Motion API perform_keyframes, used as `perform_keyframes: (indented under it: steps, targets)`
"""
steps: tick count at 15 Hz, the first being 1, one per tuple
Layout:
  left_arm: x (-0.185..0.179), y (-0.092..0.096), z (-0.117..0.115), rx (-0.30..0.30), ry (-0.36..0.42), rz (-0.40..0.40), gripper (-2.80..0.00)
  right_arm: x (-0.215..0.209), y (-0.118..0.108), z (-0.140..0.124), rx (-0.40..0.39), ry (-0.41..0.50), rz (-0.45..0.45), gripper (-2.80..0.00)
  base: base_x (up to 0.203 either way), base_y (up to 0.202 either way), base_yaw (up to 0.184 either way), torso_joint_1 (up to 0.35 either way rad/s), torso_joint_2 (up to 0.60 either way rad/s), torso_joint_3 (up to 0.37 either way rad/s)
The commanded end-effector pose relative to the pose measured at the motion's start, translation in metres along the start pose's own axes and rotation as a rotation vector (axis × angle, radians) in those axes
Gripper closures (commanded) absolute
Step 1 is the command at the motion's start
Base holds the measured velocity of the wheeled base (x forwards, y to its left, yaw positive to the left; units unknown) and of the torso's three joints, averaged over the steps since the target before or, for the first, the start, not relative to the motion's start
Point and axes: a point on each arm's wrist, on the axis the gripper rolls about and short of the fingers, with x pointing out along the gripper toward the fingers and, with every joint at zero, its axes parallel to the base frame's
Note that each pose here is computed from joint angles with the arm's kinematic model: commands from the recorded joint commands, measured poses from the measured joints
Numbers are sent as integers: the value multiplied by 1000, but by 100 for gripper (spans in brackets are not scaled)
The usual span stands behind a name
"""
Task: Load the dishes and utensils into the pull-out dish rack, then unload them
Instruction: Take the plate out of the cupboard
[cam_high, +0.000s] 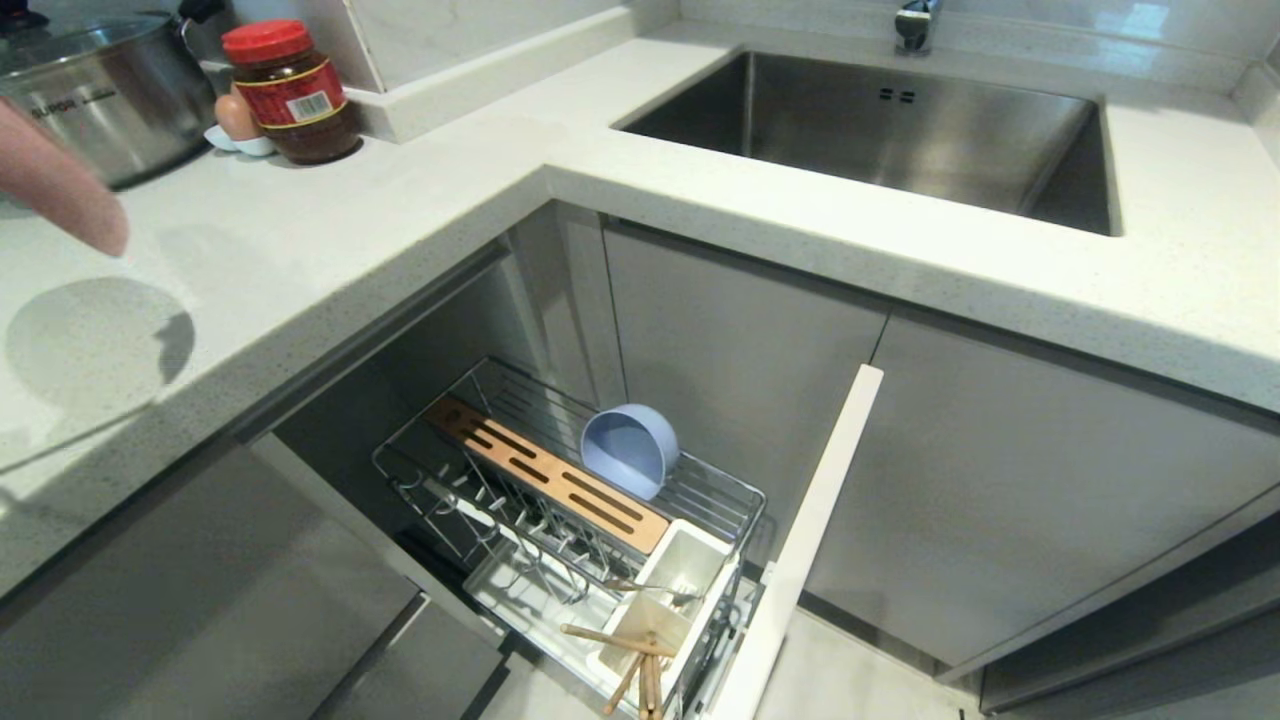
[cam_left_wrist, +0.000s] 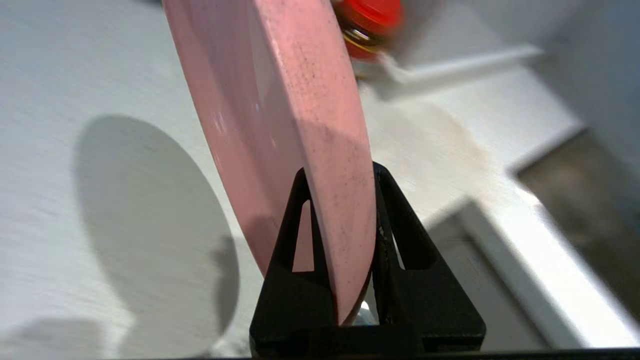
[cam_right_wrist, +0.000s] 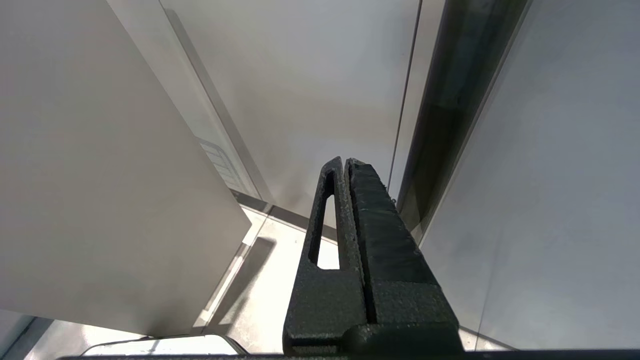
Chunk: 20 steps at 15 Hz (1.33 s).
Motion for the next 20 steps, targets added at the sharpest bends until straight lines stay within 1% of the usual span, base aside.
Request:
perform_keyframes:
  steps: [1,3,5,7,8,9,11,13,14,17,18,20]
  targets:
    - [6,12,6,162,-44,106,0,0,0,0,1,-3,0,0,0,0,0,0,0,0]
    - [13,18,3,302,-44,177,0,0,0,0,1,-3,0,0,0,0,0,0,0,0]
    - [21,21,0,426,-29,228,0,0,0,0,1,-3,0,0,0,0,0,0,0,0]
    - [38,19,-3,533,0,285,0,0,0,0,1,-3,0,0,0,0,0,0,0,0]
    - [45,18,-3,596,29,310,0,0,0,0,1,-3,0,0,0,0,0,0,0,0]
    - [50,18,-5,659,69,331,0,0,0,0,1,-4,0,0,0,0,0,0,0,0]
    - [56,15,-4,746,144,351,0,0,0,0,1,-3,0,0,0,0,0,0,0,0]
    - [64,11,-7,840,240,371,0,0,0,0,1,-3,0,0,0,0,0,0,0,0]
    - [71,10,-14,895,301,384,0,0,0,0,1,-3,0,0,0,0,0,0,0,0]
    - [90,16,-45,1102,517,482,0,0,0,0,1,-5,0,0,0,0,0,0,0,0]
    - [94,18,-50,1130,546,501,0,0,0,0,1,-4,0,0,0,0,0,0,0,0]
    - [107,17,-60,1165,581,527,0,0,0,0,1,-3,0,0,0,0,0,0,0,0]
